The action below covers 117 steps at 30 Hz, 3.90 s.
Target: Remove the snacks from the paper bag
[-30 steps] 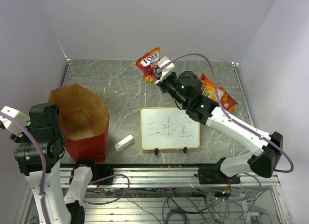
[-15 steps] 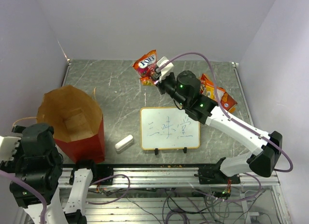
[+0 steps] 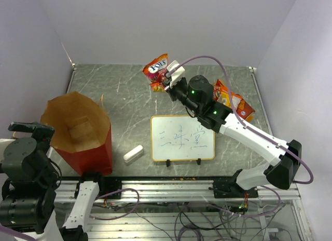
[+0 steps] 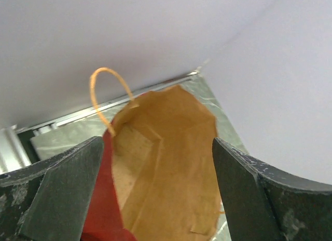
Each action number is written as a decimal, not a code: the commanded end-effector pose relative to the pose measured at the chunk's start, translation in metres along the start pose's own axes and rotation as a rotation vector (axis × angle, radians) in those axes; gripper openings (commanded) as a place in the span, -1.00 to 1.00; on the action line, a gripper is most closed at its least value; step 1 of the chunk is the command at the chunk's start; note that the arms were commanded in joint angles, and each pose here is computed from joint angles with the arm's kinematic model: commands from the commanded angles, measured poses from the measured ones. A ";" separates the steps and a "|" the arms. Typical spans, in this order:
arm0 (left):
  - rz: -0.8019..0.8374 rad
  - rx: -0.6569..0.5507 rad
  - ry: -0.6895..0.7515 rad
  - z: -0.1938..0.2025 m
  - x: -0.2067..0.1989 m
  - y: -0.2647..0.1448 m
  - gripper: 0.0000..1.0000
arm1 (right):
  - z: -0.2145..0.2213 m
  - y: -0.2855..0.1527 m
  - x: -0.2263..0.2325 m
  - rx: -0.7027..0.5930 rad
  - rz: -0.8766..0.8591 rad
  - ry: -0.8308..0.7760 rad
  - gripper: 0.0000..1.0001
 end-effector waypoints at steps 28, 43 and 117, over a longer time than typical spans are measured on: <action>0.781 0.291 0.275 0.015 -0.110 -0.004 0.87 | 0.127 -0.139 -0.219 0.482 1.205 0.600 -1.00; 0.883 0.479 0.353 0.036 -0.116 -0.008 0.87 | 0.202 -0.150 -0.234 0.531 1.040 0.713 -1.00; 0.925 0.533 0.207 0.006 -0.107 -0.049 0.82 | -0.065 -0.182 -0.094 0.124 0.353 0.846 1.00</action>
Point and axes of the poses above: each gripper's point midway between its finger pads, its own y axis out along the fingers, its own x axis along the line the jaws close on, z = x × y, the point moved 8 cm from there along -y, back along the fingers, and after that the axes turned 3 degrees about y, right-handed, at the moved point
